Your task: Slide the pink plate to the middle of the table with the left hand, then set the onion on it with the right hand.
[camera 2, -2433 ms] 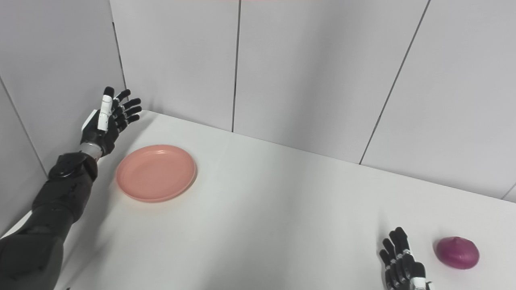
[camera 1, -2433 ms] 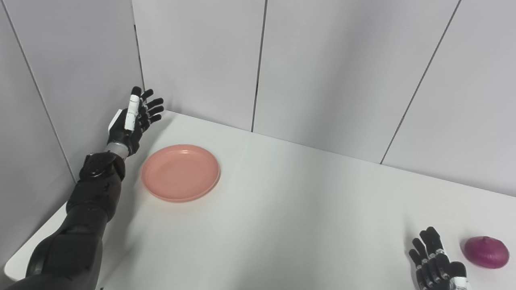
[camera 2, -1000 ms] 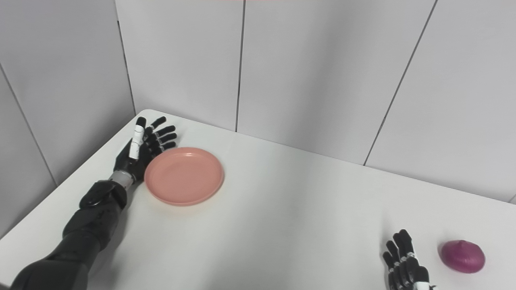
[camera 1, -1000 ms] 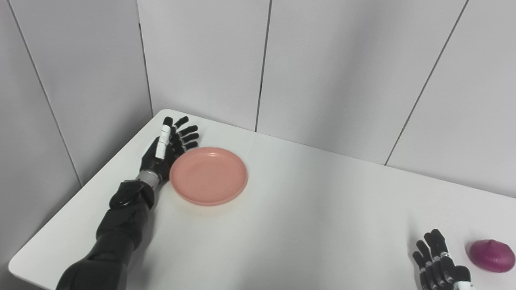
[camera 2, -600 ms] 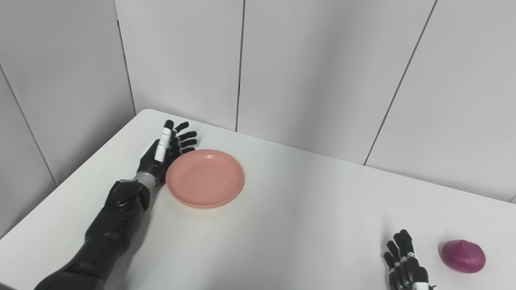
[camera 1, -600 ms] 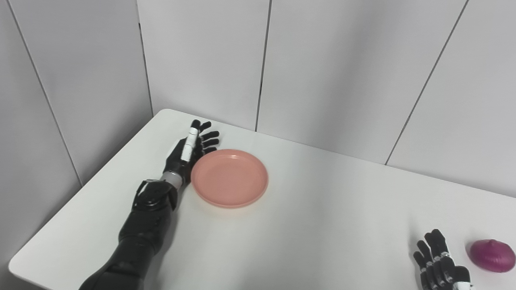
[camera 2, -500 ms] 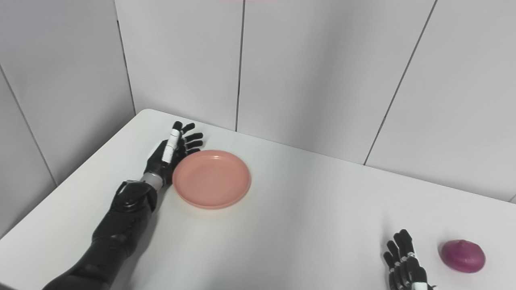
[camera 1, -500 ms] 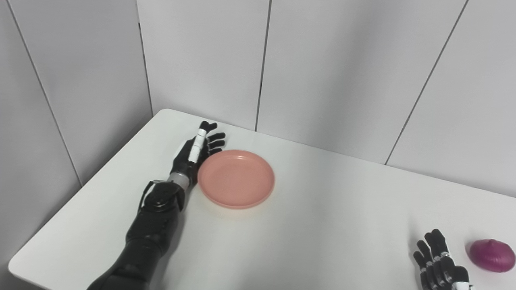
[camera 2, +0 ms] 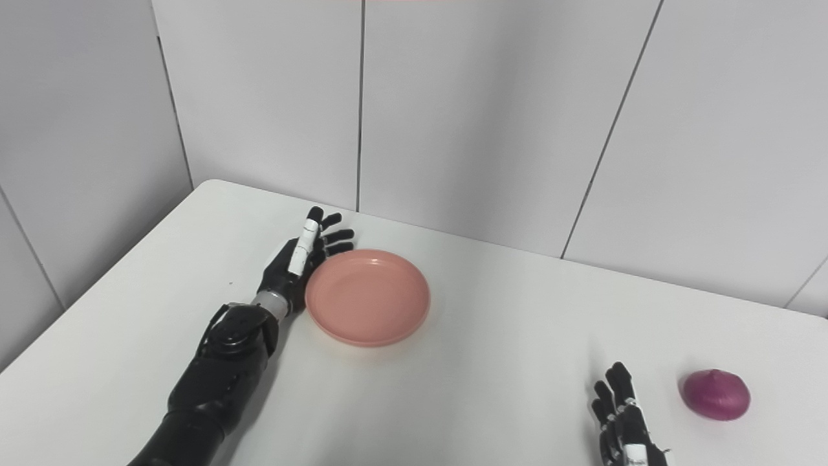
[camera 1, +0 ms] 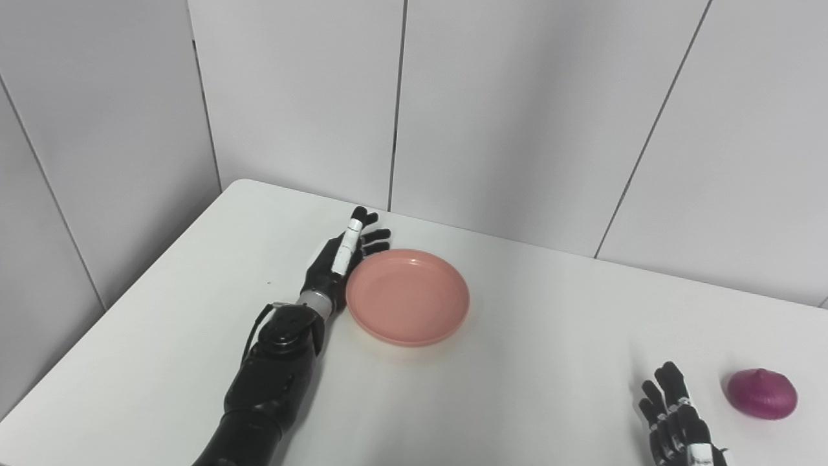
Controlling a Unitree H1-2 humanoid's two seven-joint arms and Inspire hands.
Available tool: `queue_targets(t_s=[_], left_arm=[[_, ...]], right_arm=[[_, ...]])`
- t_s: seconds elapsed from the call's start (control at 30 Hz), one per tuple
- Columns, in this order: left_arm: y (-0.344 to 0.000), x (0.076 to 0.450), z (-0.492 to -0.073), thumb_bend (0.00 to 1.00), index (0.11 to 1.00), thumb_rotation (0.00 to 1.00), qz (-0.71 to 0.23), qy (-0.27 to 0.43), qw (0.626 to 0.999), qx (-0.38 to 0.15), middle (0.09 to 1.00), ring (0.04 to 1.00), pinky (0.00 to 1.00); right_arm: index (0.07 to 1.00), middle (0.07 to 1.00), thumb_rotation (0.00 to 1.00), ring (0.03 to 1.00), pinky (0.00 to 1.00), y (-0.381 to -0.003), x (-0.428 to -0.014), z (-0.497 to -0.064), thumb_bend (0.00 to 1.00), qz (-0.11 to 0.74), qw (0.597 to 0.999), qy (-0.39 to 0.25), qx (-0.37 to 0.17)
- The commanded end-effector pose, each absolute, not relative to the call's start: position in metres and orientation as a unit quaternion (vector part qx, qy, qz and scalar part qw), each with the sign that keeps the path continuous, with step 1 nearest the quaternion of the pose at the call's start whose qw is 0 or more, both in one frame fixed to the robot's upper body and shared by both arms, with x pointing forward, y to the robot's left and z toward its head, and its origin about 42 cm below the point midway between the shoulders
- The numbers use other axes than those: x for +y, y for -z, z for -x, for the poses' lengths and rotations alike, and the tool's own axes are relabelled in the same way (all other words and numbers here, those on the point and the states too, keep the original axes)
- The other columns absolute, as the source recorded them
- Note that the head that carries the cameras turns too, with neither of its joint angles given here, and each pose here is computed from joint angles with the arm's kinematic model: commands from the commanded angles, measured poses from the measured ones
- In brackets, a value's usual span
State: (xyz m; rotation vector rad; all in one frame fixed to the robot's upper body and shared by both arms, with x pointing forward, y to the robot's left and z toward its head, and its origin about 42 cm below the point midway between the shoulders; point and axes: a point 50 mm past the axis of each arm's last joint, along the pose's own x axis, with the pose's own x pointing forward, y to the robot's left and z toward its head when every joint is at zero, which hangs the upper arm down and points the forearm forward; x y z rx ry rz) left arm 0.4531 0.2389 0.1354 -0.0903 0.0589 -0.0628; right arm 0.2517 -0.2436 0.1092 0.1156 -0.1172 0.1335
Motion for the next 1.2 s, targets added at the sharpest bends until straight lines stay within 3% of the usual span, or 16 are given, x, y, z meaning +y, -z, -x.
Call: queue_targets(t_s=[0.0, 0.53, 1.17], left_arm=[[-0.151, 0.216, -0.458, 0.91, 0.866, 0.95, 0.045, 0.075, 0.996, 0.013, 0.801, 0.800, 0.78], [-0.139, 0.192, -0.421, 0.91, 0.879, 0.96, 0.052, 0.159, 0.985, 0.046, 0.819, 0.807, 0.79], [-0.141, 0.183, -0.412, 0.92, 0.887, 0.98, 0.070, 0.175, 0.981, 0.046, 0.830, 0.815, 0.81]], right_arm=[[0.996, 1.000, 0.91, 0.996, 1.00, -0.073, -0.222, -0.224, 0.83, -0.097, 0.994, -0.057, 0.013], [0.984, 0.990, 0.93, 0.988, 1.00, -0.081, -0.191, -0.230, 0.81, -0.089, 0.995, -0.052, 0.013], [0.971, 0.986, 0.92, 0.987, 1.00, -0.085, -0.174, -0.237, 0.80, -0.098, 0.994, -0.051, 0.010]])
